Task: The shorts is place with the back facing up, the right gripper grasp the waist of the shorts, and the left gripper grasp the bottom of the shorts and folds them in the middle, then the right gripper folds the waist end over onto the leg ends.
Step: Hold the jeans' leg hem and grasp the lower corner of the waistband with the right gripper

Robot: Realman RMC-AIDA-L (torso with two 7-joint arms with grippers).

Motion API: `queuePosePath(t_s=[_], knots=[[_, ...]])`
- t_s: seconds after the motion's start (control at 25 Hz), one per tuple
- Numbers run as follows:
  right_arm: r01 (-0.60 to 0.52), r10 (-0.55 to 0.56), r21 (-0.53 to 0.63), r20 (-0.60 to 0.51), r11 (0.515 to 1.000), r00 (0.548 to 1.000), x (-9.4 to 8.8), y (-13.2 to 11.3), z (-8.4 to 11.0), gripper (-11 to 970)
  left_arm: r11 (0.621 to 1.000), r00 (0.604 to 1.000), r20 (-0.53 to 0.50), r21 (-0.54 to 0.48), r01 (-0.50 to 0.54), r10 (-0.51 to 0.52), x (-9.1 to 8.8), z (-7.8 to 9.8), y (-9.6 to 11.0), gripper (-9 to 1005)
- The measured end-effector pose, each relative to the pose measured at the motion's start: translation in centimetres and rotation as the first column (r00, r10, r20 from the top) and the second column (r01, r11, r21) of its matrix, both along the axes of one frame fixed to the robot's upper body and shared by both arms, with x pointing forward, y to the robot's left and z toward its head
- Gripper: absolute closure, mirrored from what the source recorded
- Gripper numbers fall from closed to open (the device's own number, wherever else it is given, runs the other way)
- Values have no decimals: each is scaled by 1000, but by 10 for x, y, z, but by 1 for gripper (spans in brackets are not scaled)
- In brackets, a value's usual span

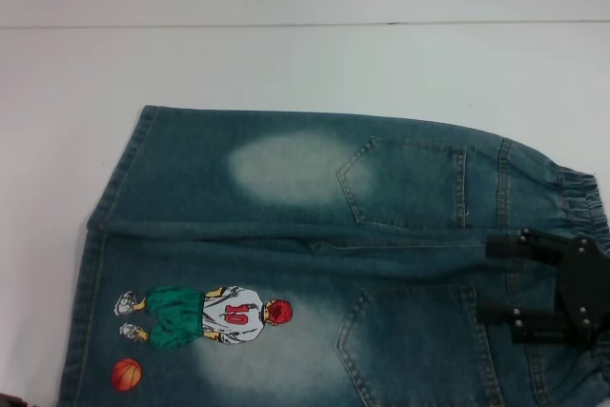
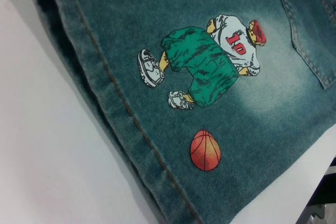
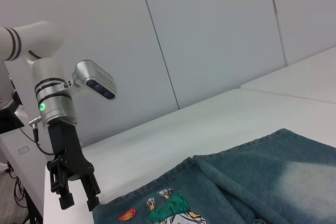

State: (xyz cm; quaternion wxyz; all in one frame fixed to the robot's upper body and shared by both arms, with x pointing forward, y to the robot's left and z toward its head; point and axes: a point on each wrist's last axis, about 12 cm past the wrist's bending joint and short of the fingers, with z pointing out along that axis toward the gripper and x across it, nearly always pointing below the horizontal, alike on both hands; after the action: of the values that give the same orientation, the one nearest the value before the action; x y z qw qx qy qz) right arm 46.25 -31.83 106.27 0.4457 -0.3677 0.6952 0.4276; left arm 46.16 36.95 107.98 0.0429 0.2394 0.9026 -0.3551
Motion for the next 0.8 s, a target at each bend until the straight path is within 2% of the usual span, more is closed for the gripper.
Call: queuePosePath(t_s=[0.8], knots=[[7, -7, 3, 1, 1000, 1000, -1, -1, 0, 63, 999, 999, 22, -28, 32, -32, 13, 3, -12, 124]])
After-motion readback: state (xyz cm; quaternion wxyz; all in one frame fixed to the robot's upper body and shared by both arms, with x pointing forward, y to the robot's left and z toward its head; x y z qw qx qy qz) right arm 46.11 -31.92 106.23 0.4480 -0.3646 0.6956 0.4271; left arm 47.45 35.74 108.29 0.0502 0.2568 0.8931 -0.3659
